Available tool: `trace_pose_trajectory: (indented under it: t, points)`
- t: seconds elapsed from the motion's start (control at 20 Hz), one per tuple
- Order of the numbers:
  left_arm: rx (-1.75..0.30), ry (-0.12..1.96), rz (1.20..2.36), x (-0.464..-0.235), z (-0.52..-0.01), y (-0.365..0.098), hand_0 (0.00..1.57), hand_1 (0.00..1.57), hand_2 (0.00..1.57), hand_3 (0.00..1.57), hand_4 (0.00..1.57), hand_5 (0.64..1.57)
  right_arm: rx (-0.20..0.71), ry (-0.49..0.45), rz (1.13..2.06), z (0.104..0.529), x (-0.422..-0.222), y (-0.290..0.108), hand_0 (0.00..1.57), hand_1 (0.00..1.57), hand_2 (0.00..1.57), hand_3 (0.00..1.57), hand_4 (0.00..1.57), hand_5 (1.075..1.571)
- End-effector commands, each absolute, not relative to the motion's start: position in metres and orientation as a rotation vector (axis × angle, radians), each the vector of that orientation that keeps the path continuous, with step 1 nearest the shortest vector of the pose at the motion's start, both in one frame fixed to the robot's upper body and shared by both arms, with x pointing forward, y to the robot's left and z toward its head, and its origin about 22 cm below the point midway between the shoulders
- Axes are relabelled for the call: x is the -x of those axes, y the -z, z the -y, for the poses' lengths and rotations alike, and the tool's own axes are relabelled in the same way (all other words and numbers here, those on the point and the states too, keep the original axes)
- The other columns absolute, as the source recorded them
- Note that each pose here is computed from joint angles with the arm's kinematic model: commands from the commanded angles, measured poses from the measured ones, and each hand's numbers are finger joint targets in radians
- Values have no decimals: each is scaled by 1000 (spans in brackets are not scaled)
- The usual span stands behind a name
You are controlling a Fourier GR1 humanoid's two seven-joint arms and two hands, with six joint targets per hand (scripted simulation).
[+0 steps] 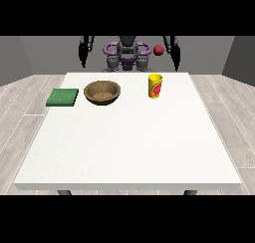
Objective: Pick the cup and pour the ball into the bowl, then pick the bowl and place it on the pad
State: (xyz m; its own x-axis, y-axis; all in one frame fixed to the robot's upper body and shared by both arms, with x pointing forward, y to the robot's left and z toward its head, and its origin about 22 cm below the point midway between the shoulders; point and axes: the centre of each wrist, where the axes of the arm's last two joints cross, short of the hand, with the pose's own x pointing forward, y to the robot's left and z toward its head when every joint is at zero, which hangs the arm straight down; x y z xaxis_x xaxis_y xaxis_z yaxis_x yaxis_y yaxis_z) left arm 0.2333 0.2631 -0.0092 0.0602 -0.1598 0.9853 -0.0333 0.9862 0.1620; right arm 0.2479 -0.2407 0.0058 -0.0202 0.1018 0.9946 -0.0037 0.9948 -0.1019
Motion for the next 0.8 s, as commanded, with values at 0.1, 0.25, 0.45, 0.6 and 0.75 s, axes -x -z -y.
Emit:
trace_pose_trajectory:
  t: [0.1, 0.25, 0.45, 0.6, 0.75]
  points:
    - [-169, 119, 1542, -236, -269, -14, 0, 0, 0, 0, 0, 1557, 97, -101, 1611, 247, -249, -28, 0, 0, 0, 0, 0, 1569]
    - [-154, 129, 1545, -238, -269, -25, 0, 0, 0, 0, 0, 1557, 109, -106, 1603, 251, -250, -38, 0, 0, 0, 0, 0, 1569]
    - [-11, -80, 1606, -251, -291, -62, 0, 0, 0, 0, 0, 1558, -12, -58, 1548, 306, -231, -42, 0, 0, 0, 0, 0, 1569]
    - [-7, -71, 1696, -247, -320, -65, 0, 0, 0, 0, 0, 1548, 0, -18, 1653, 344, -234, -55, 0, 0, 0, 0, 0, 1571]
    - [-32, -94, 1776, -252, -324, -52, 0, 0, 0, 0, 0, 1547, -27, -39, 1684, 322, -235, -46, 0, 0, 0, 0, 0, 1569]
